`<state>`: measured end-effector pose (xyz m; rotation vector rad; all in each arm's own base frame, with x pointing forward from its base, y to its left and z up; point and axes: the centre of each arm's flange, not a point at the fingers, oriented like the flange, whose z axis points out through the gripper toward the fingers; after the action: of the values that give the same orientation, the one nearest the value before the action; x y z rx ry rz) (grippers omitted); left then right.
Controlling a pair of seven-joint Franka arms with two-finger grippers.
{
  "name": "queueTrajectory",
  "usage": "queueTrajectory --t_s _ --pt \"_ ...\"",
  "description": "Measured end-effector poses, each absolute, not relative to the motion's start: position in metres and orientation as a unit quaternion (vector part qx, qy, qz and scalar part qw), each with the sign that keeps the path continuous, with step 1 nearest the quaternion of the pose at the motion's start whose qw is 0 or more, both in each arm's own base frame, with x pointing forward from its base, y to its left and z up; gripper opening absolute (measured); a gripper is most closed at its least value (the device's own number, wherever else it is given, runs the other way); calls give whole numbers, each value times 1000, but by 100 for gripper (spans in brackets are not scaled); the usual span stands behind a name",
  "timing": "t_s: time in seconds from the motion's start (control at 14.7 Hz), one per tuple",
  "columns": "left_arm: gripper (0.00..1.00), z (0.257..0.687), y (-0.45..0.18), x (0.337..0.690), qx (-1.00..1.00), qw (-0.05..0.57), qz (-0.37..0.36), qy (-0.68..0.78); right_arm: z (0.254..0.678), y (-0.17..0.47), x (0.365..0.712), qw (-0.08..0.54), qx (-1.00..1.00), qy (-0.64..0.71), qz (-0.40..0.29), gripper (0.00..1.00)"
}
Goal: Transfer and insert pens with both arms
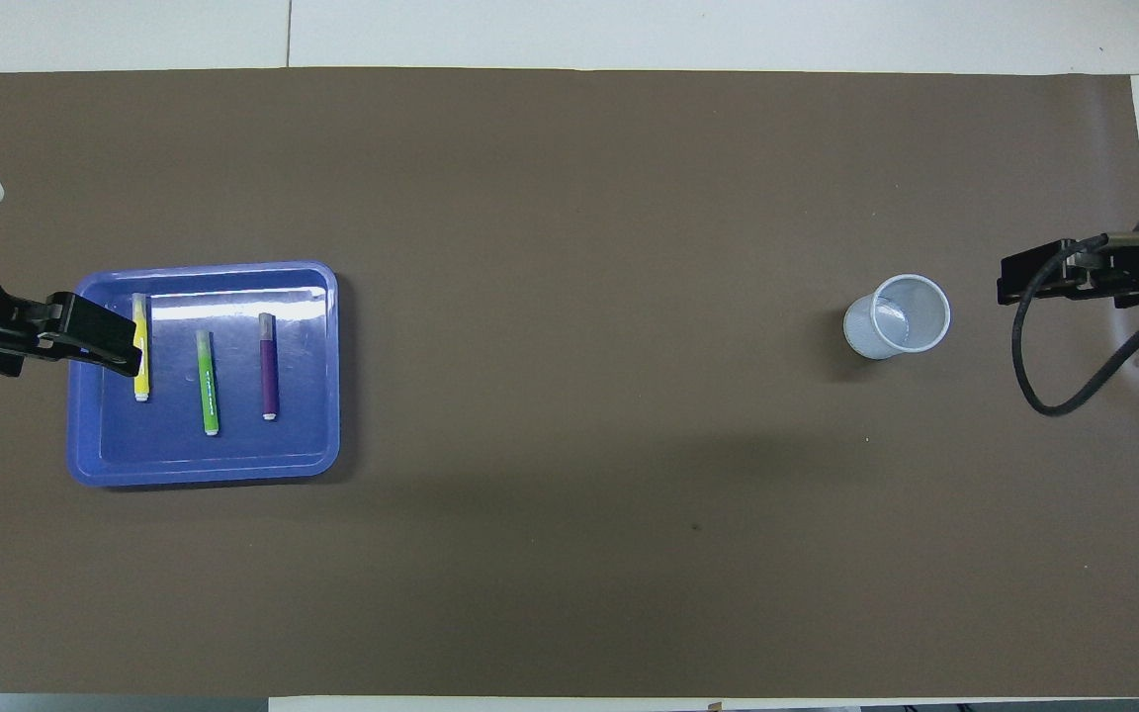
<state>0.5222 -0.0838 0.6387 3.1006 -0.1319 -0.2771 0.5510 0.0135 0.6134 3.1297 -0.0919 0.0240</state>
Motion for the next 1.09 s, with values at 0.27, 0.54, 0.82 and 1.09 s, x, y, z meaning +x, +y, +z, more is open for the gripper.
queueTrajectory --t_s 0.27,0.54,0.82,1.09 --pt "100 641 -84 524 996 14 -80 -42 614 13 551 5 1000 -29 8 100" --pt "100 641 -81 525 996 14 -76 -39 614 14 551 5 1000 -29 8 100" --pt "100 642 -78 526 996 15 -75 -37 614 14 551 5 1000 -29 8 100" --pt "100 642 -77 527 997 16 -69 -35 614 14 551 5 1000 -29 8 100"
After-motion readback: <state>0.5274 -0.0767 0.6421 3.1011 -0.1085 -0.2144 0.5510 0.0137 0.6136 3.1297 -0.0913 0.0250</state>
